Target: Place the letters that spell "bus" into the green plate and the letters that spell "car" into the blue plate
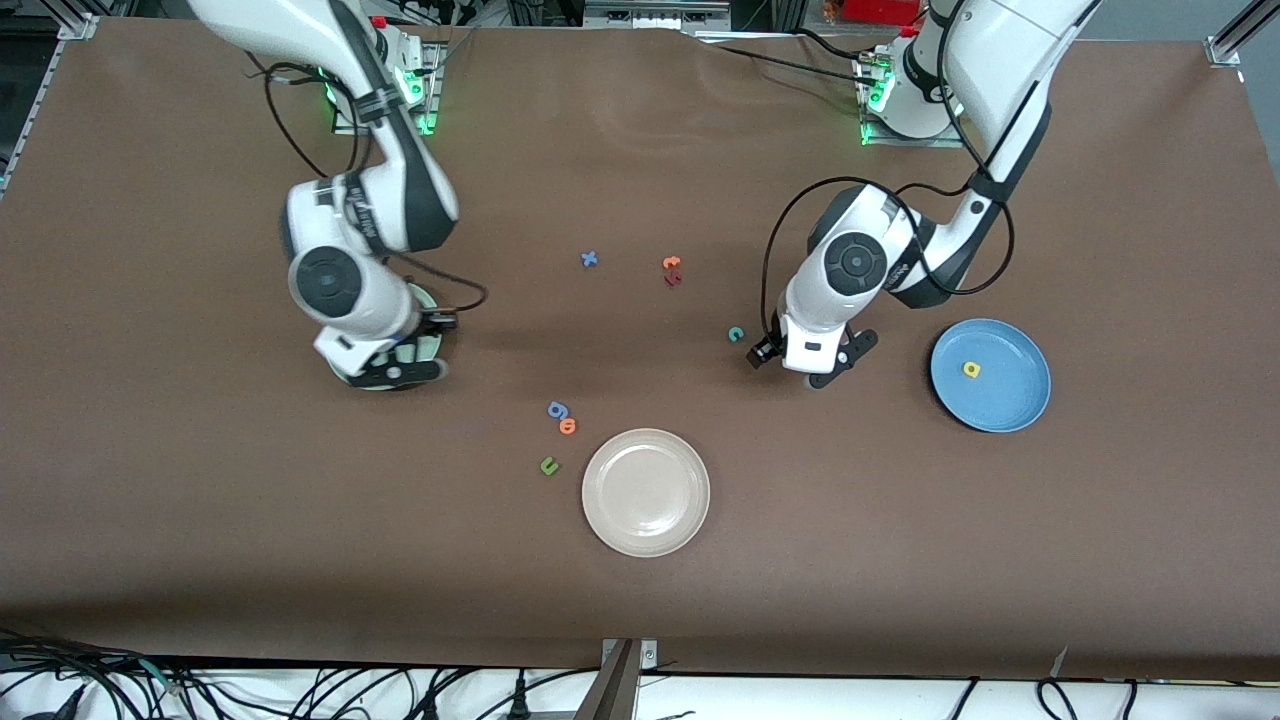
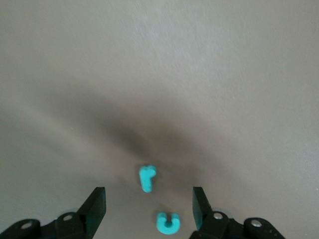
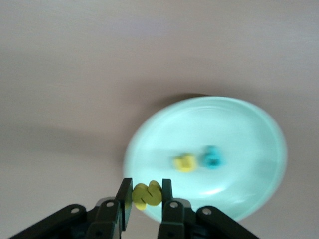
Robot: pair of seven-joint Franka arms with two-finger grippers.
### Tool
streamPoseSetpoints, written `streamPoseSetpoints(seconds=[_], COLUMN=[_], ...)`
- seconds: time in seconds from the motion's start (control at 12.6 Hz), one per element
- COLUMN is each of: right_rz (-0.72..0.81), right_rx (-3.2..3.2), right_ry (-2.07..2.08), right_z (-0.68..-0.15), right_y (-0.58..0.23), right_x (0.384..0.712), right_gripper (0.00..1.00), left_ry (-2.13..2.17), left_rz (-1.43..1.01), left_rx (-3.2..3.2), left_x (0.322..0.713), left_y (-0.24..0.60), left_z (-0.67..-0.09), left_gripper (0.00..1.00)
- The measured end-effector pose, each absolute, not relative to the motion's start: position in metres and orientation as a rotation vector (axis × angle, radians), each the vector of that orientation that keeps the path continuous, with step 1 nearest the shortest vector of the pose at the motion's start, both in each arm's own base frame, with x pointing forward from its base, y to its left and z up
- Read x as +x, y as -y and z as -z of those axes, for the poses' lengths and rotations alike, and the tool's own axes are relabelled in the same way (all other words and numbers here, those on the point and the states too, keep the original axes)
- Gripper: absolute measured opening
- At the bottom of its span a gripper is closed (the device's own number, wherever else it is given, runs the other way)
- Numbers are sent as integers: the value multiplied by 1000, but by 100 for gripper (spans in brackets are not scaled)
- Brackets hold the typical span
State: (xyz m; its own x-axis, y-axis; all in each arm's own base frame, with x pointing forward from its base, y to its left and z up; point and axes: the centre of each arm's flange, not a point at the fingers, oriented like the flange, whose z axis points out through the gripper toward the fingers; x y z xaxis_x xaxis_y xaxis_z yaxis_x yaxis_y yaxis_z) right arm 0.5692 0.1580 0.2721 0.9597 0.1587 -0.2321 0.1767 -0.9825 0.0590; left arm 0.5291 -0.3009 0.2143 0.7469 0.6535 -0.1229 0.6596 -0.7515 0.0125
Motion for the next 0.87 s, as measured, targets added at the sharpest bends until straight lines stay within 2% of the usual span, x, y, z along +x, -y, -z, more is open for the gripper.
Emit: streamPoseSetpoints(seconds=[0.24,0.4,0.55,0.79,0.87], right_rz=[434,454,440,442,449], right_rx=[3017,3014,3019,3029,3035], right_ry=[-275,-263,-275,-290,-264], right_z=[-236,-223,-229,-271,-295], right_y=[-101,-90,-96,-112,-119], right_x=[552,544,547,570,581], right_gripper=[27,43,65,96,100], left_ry=[-1120,-1125,-1147,-1183,-1188], left_rz=[187,166,73,7,5], left_rx=[2877,2902,2959,2991,2986], left_x=[525,524,520,510,511], left_y=[306,306,307,316,318], left_z=[-206,-200,-188,-173,-173], left_gripper=[76,75,75,74,74])
